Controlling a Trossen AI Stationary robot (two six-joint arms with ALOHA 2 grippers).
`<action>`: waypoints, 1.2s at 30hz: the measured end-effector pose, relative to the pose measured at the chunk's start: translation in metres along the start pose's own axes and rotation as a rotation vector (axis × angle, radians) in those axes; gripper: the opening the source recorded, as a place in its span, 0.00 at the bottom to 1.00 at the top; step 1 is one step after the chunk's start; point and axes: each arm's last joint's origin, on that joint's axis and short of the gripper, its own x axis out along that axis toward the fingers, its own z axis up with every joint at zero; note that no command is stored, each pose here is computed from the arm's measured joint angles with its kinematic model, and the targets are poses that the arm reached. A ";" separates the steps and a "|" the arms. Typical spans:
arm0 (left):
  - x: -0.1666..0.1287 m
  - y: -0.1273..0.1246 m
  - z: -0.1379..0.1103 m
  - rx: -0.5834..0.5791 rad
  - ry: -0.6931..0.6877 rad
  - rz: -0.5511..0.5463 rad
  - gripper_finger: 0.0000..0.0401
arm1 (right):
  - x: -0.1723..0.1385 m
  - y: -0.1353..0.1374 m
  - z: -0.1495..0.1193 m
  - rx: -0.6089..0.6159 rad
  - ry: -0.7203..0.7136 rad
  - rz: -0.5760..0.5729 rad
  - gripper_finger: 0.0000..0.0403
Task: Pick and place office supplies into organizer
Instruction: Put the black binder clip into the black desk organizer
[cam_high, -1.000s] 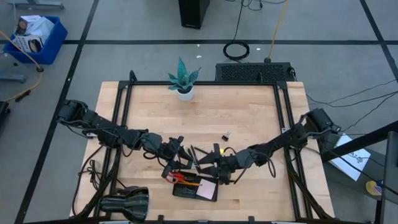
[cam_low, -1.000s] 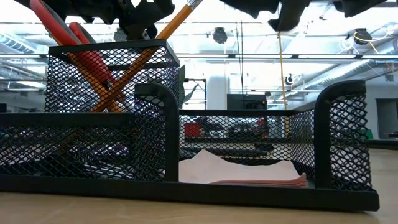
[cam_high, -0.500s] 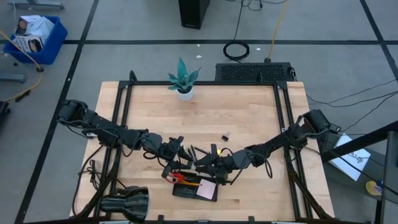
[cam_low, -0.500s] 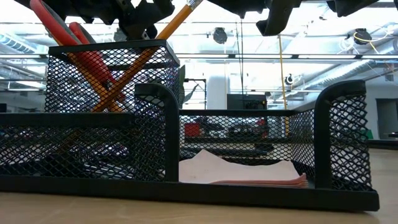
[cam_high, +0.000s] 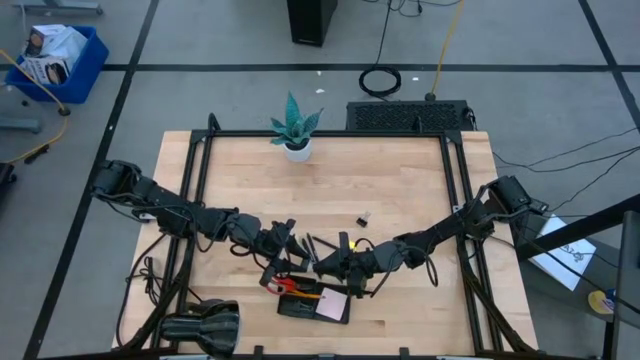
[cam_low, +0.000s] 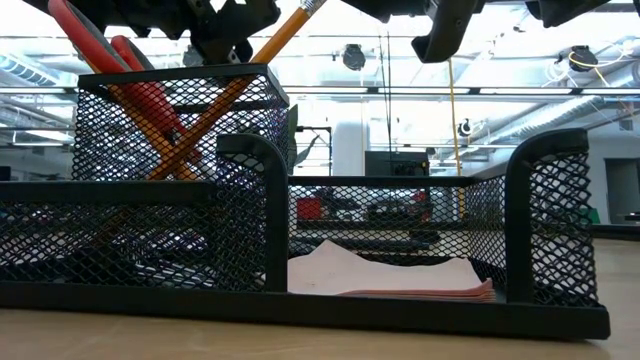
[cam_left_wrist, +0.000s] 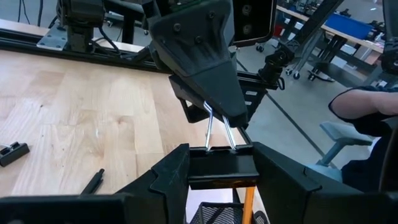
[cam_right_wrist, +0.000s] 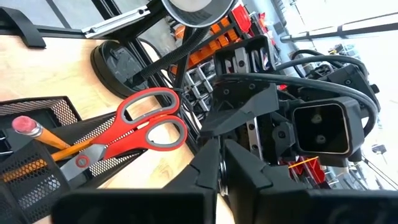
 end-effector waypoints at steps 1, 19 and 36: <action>0.000 0.000 0.000 0.000 -0.001 0.001 0.42 | 0.000 0.000 0.000 -0.001 0.007 -0.005 0.02; 0.000 0.001 0.001 -0.025 -0.013 0.022 0.43 | -0.005 0.006 0.009 0.001 0.083 -0.062 0.01; 0.000 -0.002 -0.005 0.028 0.065 -0.070 0.87 | -0.008 0.007 0.016 0.007 0.084 -0.079 0.01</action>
